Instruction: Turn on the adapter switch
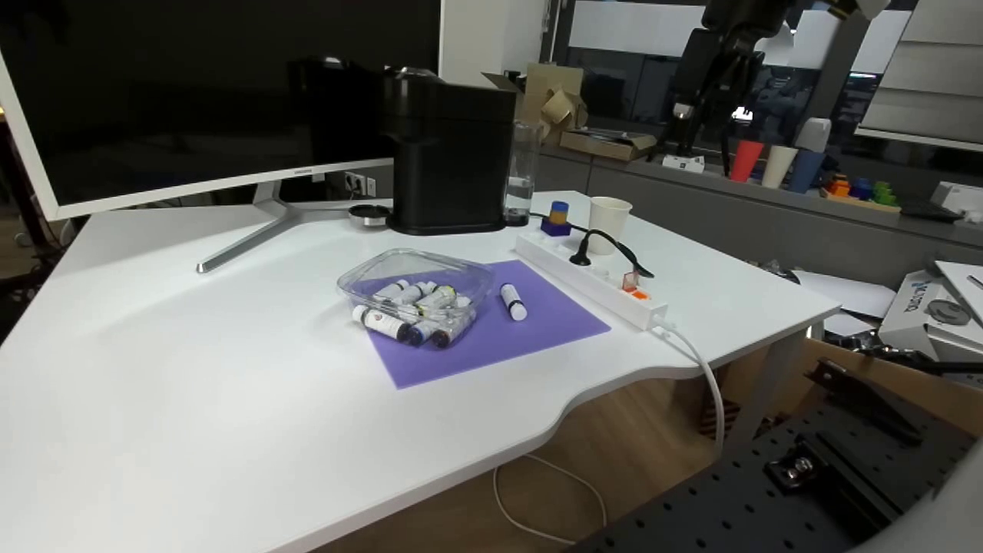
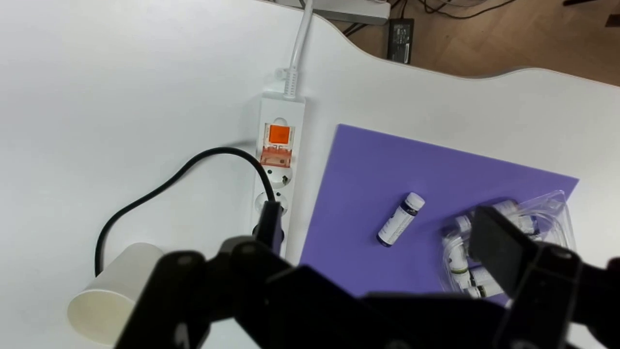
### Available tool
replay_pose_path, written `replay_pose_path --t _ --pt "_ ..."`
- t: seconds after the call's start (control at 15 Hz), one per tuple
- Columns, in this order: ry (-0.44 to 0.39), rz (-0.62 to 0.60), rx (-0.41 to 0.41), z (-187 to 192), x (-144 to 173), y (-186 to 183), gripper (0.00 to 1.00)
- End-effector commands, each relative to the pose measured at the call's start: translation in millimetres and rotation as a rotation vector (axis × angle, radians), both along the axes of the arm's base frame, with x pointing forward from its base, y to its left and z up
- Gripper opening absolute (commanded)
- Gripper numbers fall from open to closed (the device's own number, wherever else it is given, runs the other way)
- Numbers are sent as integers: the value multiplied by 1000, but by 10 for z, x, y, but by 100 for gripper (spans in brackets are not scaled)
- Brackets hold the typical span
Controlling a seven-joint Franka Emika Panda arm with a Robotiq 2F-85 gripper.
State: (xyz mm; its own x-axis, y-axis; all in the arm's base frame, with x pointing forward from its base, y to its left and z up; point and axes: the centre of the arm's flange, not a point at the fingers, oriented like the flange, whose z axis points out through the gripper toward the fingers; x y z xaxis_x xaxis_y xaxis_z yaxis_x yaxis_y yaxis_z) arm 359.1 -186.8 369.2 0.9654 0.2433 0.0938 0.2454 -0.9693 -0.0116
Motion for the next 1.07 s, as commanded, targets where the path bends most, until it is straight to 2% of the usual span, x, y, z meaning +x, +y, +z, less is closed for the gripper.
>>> replay_pose_path --t 0.0,0.4,0.47,0.53,0.6,0.8,1.0 --pt "3 -39 -18 -106 17 -77 100" --pt "65 -150 -1 -706 152 -485 100" --pt "66 -170 2 -807 168 -531 75" --pt "68 -192 2 -907 195 -572 75" --pt "69 -211 2 -1005 232 -606 69" --pt "59 -253 -8 -1260 352 -659 45" --pt "53 -241 -40 -1484 492 -668 25"
